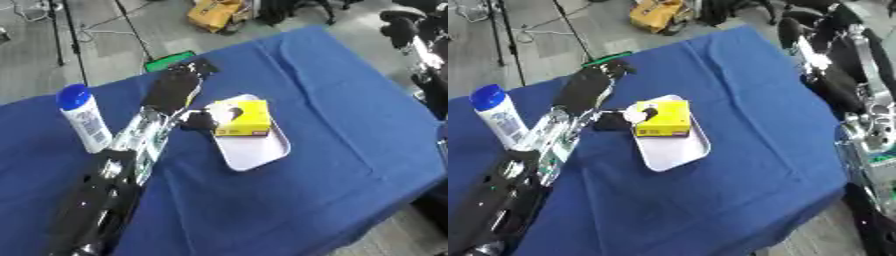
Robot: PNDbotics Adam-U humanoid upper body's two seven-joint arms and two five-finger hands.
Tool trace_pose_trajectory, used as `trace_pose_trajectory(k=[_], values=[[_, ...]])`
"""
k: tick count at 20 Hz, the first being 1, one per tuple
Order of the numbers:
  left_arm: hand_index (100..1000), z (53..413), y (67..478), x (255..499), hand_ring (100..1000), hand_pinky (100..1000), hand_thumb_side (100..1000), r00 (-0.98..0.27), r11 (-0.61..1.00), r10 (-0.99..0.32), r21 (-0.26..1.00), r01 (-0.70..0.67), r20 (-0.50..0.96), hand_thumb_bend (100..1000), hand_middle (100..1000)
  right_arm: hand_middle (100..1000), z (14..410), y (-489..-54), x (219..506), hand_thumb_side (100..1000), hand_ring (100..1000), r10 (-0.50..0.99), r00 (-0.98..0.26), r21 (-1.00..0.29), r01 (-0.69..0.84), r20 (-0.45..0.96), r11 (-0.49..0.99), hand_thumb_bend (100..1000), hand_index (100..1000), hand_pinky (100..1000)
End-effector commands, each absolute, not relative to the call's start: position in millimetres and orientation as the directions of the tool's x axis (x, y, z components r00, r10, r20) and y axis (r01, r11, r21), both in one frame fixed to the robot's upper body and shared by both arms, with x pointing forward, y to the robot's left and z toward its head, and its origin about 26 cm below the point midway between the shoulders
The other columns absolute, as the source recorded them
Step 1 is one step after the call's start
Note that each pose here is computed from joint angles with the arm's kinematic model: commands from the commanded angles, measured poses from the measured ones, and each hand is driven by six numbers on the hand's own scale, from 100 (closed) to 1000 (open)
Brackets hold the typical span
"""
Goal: Pick up objects on the table and place them in the box.
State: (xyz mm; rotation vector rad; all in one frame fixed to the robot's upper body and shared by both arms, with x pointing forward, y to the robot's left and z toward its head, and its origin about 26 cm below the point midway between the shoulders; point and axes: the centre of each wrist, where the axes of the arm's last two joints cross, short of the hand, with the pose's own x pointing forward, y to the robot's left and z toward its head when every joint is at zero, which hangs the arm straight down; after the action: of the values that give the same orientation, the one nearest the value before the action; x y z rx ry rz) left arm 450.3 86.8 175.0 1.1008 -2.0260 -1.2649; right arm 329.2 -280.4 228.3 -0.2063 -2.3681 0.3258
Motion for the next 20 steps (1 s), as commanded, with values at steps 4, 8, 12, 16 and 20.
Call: trace_pose_trajectory(k=[4, 8, 12, 16, 20], values=[[835, 203, 127, 438, 664, 695, 787, -0.567, 0.493, -0.797, 0.767, -0.412, 0.208, 628, 755, 849, 233, -287, 326, 471, 826, 0.252, -0.732, -0.282, 0.085, 0.633, 0.956, 407, 820, 830], [845, 224, 193, 409, 683, 696, 820, -0.637, 0.745, -0.643, 0.540, -0.392, 0.425, 632, 765, 850, 229, -294, 324, 472, 826, 0.276, -0.715, -0.281, 0.115, 0.642, 0.953, 406, 820, 830], [857, 244, 243, 377, 714, 718, 824, -0.671, 0.828, -0.560, 0.359, -0.430, 0.486, 656, 783, 850, 226, -299, 323, 471, 826, 0.293, -0.702, -0.282, 0.135, 0.649, 0.950, 406, 819, 830], [852, 245, 295, 341, 708, 711, 799, -0.635, 0.810, -0.561, 0.197, -0.552, 0.531, 637, 776, 851, 222, -304, 322, 470, 826, 0.313, -0.685, -0.285, 0.158, 0.658, 0.945, 407, 818, 830], [852, 234, 306, 330, 703, 707, 794, -0.593, 0.791, -0.567, 0.178, -0.586, 0.571, 628, 772, 852, 220, -305, 322, 470, 827, 0.316, -0.679, -0.287, 0.161, 0.662, 0.944, 407, 818, 830]])
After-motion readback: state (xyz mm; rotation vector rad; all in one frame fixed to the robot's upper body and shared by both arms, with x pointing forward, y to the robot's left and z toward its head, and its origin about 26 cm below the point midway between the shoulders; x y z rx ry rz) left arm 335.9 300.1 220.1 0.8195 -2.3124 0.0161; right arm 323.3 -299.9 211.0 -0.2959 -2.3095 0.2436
